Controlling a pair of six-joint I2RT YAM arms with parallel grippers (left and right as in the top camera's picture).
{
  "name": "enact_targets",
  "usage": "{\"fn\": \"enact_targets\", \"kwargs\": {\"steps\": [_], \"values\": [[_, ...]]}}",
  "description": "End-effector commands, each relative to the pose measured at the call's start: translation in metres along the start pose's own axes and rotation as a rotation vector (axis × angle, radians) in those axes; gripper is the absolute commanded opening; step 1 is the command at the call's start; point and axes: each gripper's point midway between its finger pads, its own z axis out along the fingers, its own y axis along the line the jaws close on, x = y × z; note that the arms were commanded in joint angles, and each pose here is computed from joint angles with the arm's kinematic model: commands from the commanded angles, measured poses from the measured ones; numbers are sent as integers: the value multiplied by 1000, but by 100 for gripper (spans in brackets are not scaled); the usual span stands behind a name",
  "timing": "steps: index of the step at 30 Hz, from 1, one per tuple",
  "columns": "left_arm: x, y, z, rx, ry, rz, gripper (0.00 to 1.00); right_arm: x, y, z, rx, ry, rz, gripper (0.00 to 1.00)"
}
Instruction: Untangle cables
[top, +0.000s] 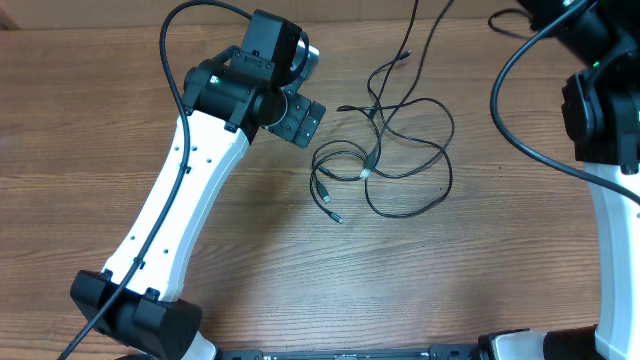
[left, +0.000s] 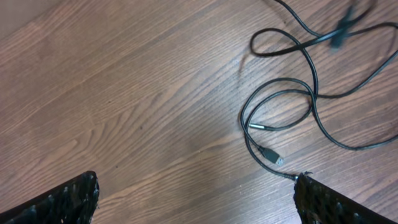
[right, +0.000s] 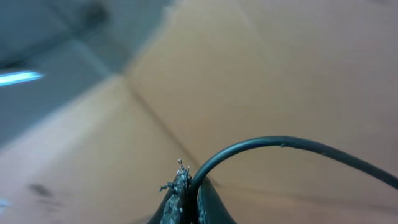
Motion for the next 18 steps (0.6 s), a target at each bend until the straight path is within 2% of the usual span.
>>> {"fn": "enact_targets", "kwargs": {"steps": [1, 5, 11, 18], "values": [[0, 1, 2, 7, 2, -19, 100, -6, -38, -8, 222, -38, -198, 4], [0, 0, 2, 7, 2, -19, 100, -2, -81, -10, 408, -28, -242, 4], [0, 1, 2, 7, 2, -19, 100, 0, -98, -6, 461, 1, -359, 4], [0, 0, 2, 7, 2, -19, 100, 23, -132, 4, 523, 92, -326, 4]]}}
